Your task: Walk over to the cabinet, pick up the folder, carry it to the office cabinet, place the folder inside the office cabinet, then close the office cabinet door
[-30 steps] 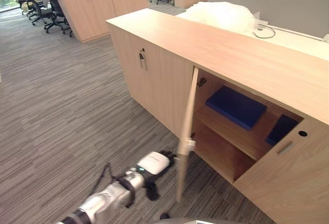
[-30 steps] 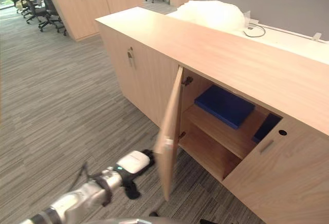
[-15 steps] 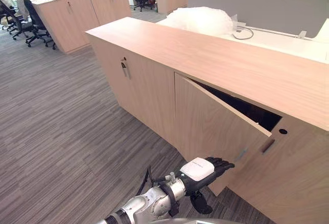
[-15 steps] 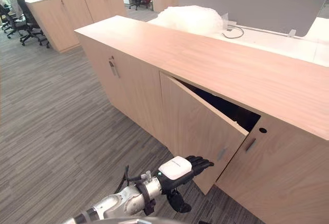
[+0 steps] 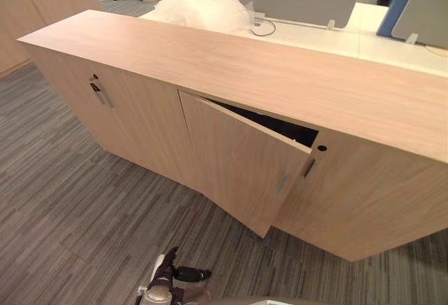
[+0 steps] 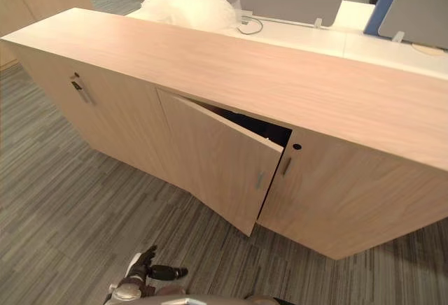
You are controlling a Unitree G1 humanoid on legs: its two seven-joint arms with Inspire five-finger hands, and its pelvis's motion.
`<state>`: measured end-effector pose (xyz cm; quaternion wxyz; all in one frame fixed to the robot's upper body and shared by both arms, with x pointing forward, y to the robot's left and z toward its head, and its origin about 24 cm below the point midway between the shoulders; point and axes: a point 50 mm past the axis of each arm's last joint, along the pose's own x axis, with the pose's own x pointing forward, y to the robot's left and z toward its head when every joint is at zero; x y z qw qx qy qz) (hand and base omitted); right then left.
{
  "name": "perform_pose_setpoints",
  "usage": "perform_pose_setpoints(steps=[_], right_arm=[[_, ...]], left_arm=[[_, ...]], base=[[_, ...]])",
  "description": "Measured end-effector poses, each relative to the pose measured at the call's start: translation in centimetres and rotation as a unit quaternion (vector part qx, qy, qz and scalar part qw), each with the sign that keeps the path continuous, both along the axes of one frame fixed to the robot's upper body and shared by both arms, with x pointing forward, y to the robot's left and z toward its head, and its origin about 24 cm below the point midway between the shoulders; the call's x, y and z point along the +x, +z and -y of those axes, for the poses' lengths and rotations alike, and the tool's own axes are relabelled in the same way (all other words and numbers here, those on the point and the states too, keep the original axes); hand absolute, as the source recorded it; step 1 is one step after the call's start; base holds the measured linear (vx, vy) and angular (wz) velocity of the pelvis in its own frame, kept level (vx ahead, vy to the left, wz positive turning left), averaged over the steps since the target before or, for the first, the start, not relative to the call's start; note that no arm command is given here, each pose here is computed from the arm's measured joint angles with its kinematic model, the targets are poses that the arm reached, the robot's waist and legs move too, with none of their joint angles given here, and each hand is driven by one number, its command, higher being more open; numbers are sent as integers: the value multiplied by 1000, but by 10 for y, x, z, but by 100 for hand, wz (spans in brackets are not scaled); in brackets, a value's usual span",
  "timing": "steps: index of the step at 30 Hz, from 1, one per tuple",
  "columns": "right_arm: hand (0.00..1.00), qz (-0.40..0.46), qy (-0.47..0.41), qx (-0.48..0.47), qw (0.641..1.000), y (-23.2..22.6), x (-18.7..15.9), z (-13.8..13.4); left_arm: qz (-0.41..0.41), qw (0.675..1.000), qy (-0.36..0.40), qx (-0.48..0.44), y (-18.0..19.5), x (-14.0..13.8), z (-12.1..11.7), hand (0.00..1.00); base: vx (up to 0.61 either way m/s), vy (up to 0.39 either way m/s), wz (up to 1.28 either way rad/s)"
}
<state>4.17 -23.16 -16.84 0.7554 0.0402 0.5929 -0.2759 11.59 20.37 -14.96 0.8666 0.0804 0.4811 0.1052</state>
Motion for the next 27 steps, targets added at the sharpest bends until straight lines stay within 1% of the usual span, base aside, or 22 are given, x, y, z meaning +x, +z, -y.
perform_pose_setpoints(steps=[2, 5, 8, 10, 12, 14, 16, 20, 21, 27], right_arm=[[100, 5, 12, 10, 1000, -1, 3, -7], [100, 7, 26, 8, 1000, -1, 1, -13], [100, 13, 11, 10, 1000, -1, -3, -14], [100, 17, 11, 7, 1000, 0, -3, -13], [100, 27, 22, 1, 999, 2, 2, -10], [100, 53, 54, -3, 997, 6, 19, -7], [100, 62, 66, -1, 996, 7, 27, -9], [100, 58, 69, 6, 996, 6, 22, -10], [100, 51, 68, 8, 996, 5, 17, -8], [100, 28, 45, 15, 998, 1, 4, -8]], left_arm=[[-20, 999, 50, 0, -4, -20, -12, 100], [-42, 994, 102, 10, -8, -46, -18, 100], [-52, 989, 141, 8, -10, -61, -17, 100], [-55, 986, 159, -2, -11, -66, -15, 100], [-51, 985, 161, -19, -12, -64, -11, 100], [-46, 981, 179, -59, -14, -65, -7, 100], [-34, 978, 190, -79, -14, -62, -7, 100], [4, 978, 182, -106, -11, -39, 1, 100], [3, 975, 185, -121, -12, -38, 11, 100], [-9, 974, 192, -119, -14, -40, 14, 100]], base=[[40, 179, -96], [96, 133, -49], [123, 65, -7], [136, 44, -12], [101, 20, -36], [48, -15, -93], [0, -26, -71], [-33, -14, -6], [-62, -25, 4], [-41, -75, 10]])
